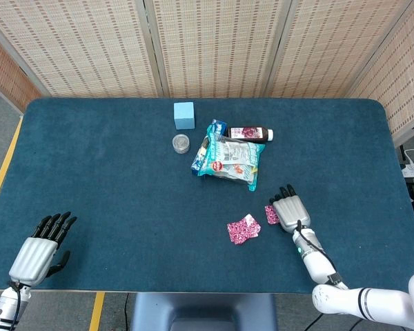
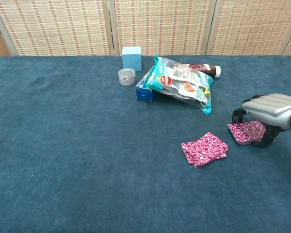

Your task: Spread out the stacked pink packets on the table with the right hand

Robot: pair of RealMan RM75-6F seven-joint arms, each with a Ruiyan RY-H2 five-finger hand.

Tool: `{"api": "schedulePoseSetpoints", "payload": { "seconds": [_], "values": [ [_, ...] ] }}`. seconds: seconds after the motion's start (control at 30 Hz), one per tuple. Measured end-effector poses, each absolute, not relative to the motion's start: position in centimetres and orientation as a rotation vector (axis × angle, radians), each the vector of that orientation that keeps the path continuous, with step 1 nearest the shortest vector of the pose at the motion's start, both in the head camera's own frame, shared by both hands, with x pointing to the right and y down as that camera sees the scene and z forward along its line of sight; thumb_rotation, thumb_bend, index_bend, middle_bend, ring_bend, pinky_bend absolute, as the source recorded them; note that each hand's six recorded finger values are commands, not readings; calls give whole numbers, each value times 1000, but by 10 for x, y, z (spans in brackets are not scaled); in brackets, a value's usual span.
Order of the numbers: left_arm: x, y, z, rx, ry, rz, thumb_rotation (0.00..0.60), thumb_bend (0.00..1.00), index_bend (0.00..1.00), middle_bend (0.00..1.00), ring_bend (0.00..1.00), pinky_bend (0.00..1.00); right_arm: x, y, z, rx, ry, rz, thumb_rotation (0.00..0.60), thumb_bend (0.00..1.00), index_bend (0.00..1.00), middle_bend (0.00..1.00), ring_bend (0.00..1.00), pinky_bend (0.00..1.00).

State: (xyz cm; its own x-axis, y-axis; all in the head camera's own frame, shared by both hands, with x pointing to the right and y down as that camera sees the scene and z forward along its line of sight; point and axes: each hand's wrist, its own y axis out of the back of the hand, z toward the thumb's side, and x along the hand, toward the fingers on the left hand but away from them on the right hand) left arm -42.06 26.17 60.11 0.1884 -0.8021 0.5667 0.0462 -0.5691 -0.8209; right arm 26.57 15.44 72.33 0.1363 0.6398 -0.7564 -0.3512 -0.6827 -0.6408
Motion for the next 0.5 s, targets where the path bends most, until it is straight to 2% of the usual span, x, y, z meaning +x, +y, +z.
{"api": "schedulePoseSetpoints", "payload": {
  "seconds": [0.5],
  "values": [
    [-421, 262, 600, -1734, 724, -1465, 600, 444, 0, 0, 0, 91, 262, 154, 722, -1628, -318, 1643, 600, 238, 657, 429, 179, 0]
  ]
}}
